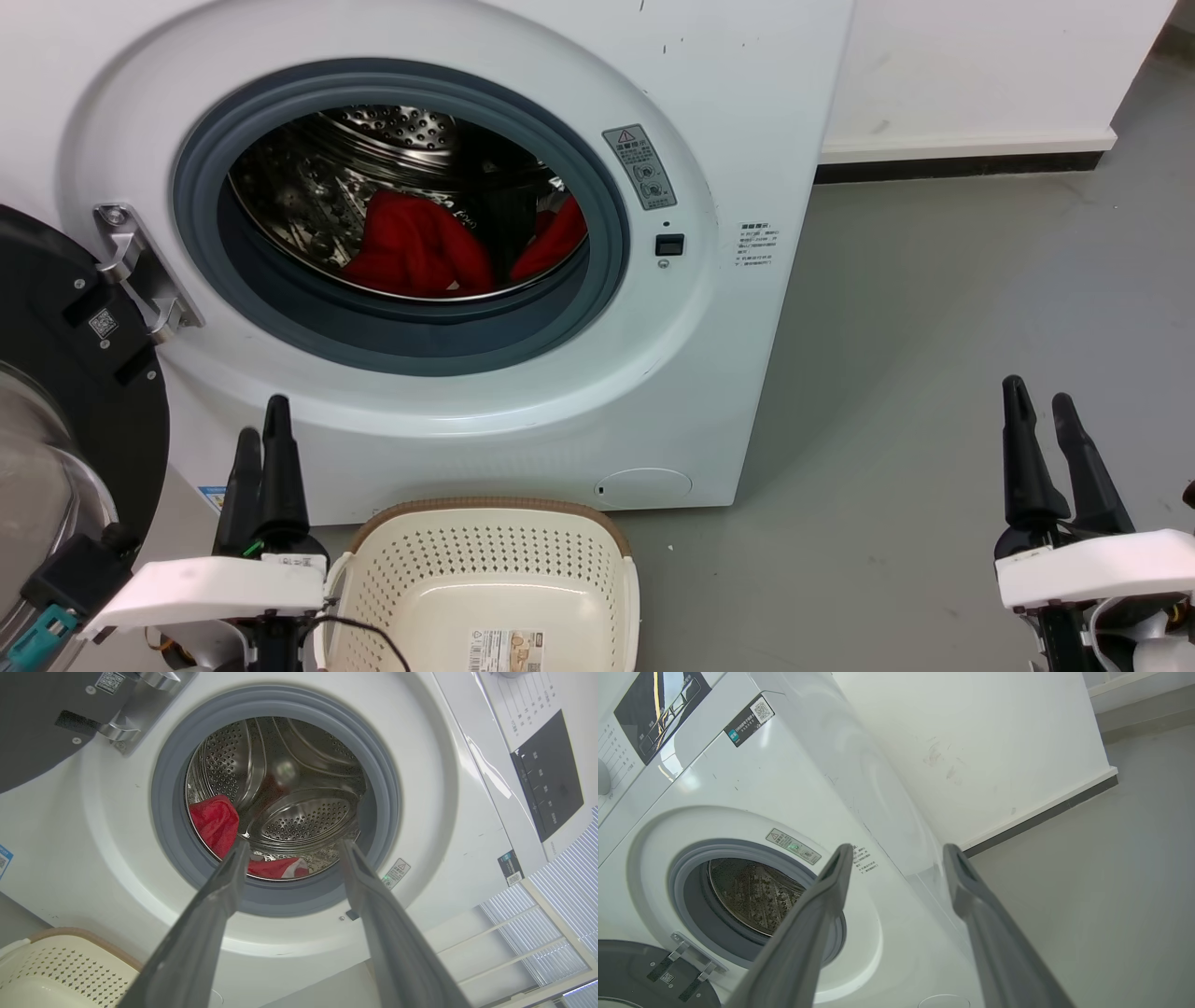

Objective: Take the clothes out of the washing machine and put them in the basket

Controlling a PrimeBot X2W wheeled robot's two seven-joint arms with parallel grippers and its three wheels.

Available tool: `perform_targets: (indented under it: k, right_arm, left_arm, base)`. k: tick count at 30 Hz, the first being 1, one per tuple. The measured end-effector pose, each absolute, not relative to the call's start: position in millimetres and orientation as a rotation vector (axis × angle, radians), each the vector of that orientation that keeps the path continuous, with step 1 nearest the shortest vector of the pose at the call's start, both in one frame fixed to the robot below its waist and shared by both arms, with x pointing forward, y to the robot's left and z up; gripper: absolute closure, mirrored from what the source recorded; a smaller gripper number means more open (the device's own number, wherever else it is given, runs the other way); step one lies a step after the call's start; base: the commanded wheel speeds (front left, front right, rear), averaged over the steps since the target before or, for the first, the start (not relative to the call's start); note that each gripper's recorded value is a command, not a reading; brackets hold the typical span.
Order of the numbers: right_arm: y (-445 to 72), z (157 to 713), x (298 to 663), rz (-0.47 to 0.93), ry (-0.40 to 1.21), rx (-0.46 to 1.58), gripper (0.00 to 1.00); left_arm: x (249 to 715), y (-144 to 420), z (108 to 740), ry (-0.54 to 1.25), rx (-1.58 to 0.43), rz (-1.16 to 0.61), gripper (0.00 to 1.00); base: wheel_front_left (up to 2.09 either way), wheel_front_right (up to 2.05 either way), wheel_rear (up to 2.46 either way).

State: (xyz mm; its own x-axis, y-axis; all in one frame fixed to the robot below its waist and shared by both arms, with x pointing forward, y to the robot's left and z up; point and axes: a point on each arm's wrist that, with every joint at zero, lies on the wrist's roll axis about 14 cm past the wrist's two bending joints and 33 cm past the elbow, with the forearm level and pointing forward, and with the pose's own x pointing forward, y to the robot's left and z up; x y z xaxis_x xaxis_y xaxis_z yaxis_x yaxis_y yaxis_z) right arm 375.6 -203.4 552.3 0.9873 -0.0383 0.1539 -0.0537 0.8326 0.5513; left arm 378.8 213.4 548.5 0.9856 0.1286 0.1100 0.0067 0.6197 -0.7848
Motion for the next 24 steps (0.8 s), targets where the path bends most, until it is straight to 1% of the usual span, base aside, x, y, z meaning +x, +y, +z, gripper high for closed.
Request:
perform_targets:
  k: [2, 6, 14, 24]
  right_arm:
    - [-203, 554, 375, 0.009, -0.167, 0.556, 0.0]
    - [-202, 555, 372, 0.01, -0.174, 0.492, 0.0]
    - [-197, 554, 370, 0.023, -0.173, 0.376, 0.0]
    - [-198, 551, 366, 0.015, -0.173, 0.249, 0.0]
  left_arm:
    - [379, 208, 558, -0.194, -0.879, 0.027, 0.0]
    - [375, 203, 552, -0.181, -0.863, 0.01, 0.0]
    - [374, 192, 567, -0.215, -0.66, -0.022, 0.0]
    - [372, 178, 564, -0.2, -0.493, -0.017, 0.0]
  base:
    - [0.0, 0.0, 0.0]
    - [0.0, 0.0, 0.0]
    - [0.0, 0.0, 0.0]
    - [0.0, 0.0, 0.0]
